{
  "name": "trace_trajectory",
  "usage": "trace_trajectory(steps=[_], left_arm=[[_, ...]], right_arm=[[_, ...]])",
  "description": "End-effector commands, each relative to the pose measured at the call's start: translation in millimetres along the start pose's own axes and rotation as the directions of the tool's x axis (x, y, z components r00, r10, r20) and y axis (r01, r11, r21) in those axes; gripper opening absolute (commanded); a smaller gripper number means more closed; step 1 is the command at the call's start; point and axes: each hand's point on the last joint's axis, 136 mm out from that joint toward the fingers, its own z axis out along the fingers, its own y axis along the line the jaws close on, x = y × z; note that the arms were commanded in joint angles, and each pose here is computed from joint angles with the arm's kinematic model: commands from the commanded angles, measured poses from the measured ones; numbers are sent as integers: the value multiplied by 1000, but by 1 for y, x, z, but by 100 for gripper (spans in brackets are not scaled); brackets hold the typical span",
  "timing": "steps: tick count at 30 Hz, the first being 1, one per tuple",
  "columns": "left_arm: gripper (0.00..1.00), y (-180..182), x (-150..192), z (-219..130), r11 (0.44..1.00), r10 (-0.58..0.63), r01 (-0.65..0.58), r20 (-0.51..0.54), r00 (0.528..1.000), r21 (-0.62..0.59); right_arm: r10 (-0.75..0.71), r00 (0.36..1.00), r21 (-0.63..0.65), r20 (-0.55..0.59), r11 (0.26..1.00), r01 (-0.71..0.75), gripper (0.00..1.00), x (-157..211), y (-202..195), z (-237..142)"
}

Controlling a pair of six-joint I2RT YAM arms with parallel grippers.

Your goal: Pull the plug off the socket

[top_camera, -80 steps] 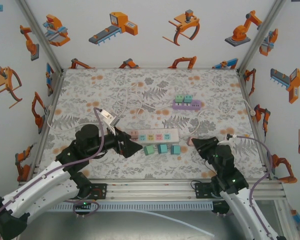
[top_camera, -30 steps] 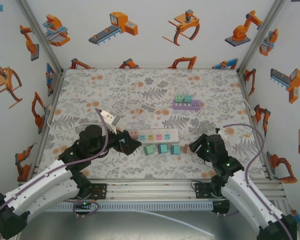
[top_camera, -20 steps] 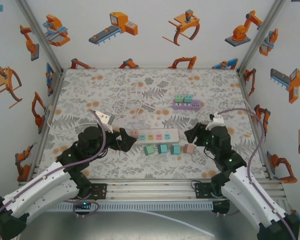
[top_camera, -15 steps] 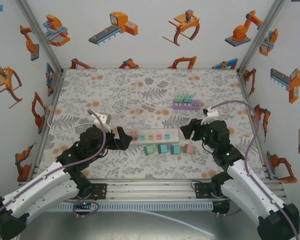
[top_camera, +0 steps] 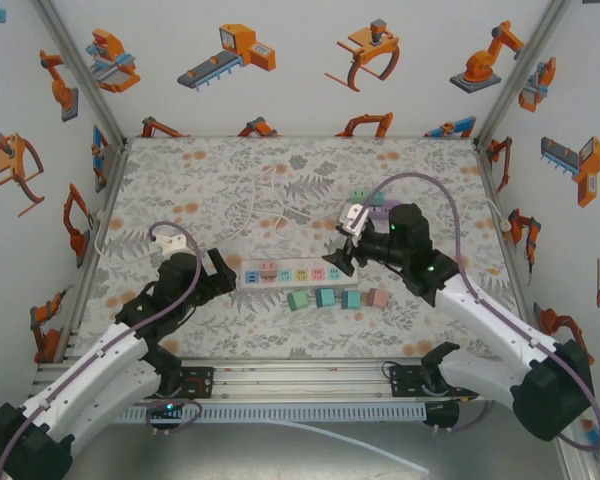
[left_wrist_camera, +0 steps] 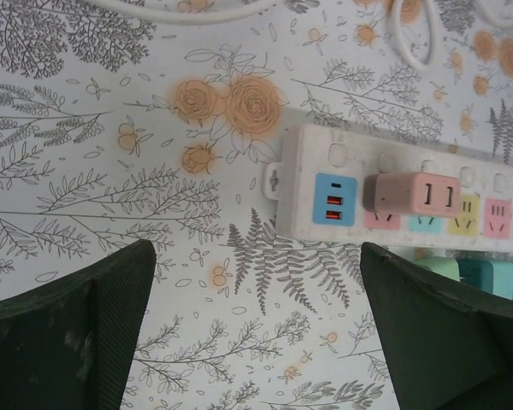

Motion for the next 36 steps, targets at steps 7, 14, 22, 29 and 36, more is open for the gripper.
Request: trace_trajectory(steps=[7, 14, 22, 29, 36], left_arm=[[97, 4, 12, 21, 999, -48, 46, -74, 996, -27], [97, 5, 14, 31, 998, -63, 60, -91, 994, -36], [97, 12, 22, 36, 997, -66, 59, -122, 990, -55], [97, 14, 28, 41, 997, -60, 51, -145, 988, -66], [97, 9, 36, 49, 998, -35, 22, -209, 977, -63]], right_arm=[[-210, 977, -285, -41, 940, 190, 70, -4, 46, 71], [-203, 977, -377, -59, 911, 167, 69, 14, 70, 131], [-181, 976, -384, -121, 915, 122, 67, 42, 72, 168], [-147, 978, -386, -149, 919, 79, 52, 61, 75, 181], [-126, 983, -390, -137, 918, 63, 41, 63, 76, 188]])
